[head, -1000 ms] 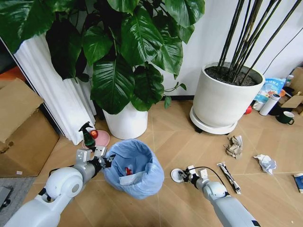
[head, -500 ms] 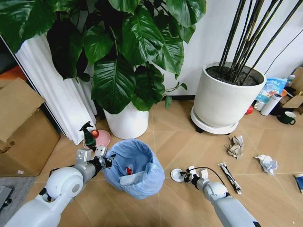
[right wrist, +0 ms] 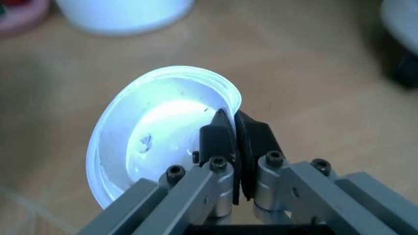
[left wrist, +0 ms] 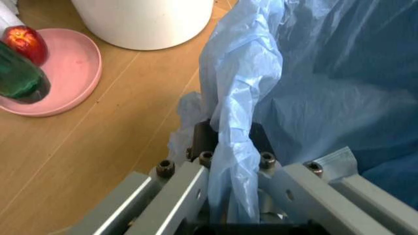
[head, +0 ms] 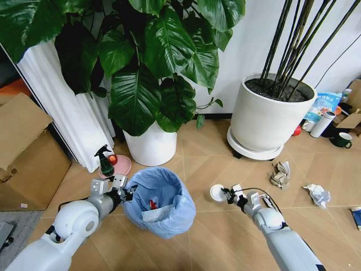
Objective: Pick up the trash bin and place the garbage on the floor into it.
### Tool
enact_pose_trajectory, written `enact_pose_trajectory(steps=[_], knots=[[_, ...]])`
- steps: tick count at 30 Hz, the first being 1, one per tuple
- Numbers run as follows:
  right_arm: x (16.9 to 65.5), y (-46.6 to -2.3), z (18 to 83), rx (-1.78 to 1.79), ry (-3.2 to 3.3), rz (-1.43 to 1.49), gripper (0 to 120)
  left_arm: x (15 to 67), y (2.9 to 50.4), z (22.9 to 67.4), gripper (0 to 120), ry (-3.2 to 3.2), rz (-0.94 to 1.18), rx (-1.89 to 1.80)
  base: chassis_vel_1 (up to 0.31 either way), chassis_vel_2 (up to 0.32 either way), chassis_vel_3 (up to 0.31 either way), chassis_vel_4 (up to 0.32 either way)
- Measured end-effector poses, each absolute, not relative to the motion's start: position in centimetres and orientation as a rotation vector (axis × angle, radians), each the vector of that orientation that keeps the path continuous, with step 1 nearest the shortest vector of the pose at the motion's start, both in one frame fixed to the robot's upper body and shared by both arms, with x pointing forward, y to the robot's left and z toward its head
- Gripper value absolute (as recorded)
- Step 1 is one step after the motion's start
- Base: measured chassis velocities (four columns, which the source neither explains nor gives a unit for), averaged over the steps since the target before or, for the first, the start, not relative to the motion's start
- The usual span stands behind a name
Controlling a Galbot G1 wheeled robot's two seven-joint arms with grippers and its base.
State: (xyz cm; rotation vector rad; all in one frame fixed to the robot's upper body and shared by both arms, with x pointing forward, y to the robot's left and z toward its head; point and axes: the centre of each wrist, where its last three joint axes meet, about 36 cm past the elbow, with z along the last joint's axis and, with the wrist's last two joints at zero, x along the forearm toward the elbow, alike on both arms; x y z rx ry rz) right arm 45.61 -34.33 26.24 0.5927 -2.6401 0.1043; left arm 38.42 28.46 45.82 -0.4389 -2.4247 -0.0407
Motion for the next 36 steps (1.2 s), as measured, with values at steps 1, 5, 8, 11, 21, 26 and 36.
enact_pose_trajectory(steps=[1, 5, 8, 11, 21, 26, 36], knots=[[45.6, -34.3, 26.2, 0.593, -2.640, 0.104, 0, 38.4, 28.5, 45.8, 0, -2.425, -0.041, -0.439, 0.000, 0.000, 0.000, 0.000], [46.5, -34.9, 30.8, 0.632, -2.726, 0.090, 0, 38.3, 28.4, 45.7, 0, -2.421, -0.044, -0.440, 0.000, 0.000, 0.000, 0.000], [47.0, -35.0, 35.6, 0.709, -2.788, 0.100, 0, 38.5, 28.2, 45.5, 0, -2.415, -0.050, -0.447, 0.000, 0.000, 0.000, 0.000], [47.0, -34.2, 38.5, 0.792, -2.813, 0.121, 0, 38.8, 28.0, 45.2, 0, -2.408, -0.059, -0.455, 0.000, 0.000, 0.000, 0.000], [46.7, -29.5, 45.8, 1.075, -2.839, 0.112, 0, 40.7, 25.5, 45.2, 0, -2.380, -0.062, -0.535, 0.000, 0.000, 0.000, 0.000], [46.1, -24.9, 48.2, 1.298, -2.748, 0.084, 0, 42.8, 23.1, 45.4, 0, -2.364, -0.036, -0.592, 0.000, 0.000, 0.000, 0.000], [44.3, -22.5, 45.1, 1.383, -2.610, 0.132, 0, 44.1, 22.8, 46.0, 0, -2.368, -0.013, -0.597, 0.000, 0.000, 0.000, 0.000]])
